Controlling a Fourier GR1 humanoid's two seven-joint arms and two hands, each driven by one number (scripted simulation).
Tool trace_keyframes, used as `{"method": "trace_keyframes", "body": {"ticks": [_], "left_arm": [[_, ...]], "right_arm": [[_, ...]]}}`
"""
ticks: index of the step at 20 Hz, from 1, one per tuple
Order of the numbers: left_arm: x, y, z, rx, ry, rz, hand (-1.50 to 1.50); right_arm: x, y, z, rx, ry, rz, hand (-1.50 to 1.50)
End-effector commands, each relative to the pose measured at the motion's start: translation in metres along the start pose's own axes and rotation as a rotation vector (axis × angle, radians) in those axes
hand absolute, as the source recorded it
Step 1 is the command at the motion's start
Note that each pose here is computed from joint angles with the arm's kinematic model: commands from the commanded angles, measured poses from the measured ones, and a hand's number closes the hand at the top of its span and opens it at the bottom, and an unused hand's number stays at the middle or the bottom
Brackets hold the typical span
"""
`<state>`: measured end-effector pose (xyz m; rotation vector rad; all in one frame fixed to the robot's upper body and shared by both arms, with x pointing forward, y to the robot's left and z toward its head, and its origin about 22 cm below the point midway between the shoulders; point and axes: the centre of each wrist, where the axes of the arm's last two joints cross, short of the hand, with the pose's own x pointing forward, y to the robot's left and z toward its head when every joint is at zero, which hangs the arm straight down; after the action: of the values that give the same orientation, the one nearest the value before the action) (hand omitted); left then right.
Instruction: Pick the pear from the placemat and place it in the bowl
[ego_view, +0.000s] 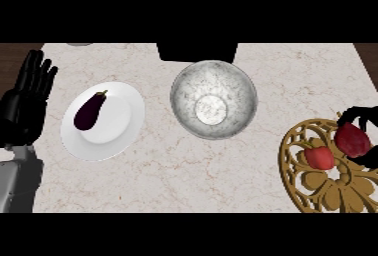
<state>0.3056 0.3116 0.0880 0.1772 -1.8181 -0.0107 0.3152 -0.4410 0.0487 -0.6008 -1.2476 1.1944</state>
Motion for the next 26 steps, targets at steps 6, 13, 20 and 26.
{"method": "trace_keyframes", "body": {"ticks": [6, 13, 20, 26], "left_arm": [[0.014, -0.03, -0.017, -0.081, -0.037, 0.027, 0.0], [0.013, -0.029, -0.018, -0.074, -0.021, 0.026, 0.0], [0.004, -0.021, -0.011, -0.042, -0.001, 0.011, 0.0], [0.008, -0.02, -0.017, -0.021, -0.014, -0.013, 0.0]], "right_arm": [[0.023, -0.104, -0.014, 0.002, -0.177, 0.381, 1.5], [0.024, -0.151, -0.012, -0.175, -0.305, 0.337, 1.5], [0.054, -0.2, -0.02, -0.274, -0.584, 0.196, 1.5], [0.082, -0.204, -0.046, -0.213, -0.754, -0.052, 1.5]]}}
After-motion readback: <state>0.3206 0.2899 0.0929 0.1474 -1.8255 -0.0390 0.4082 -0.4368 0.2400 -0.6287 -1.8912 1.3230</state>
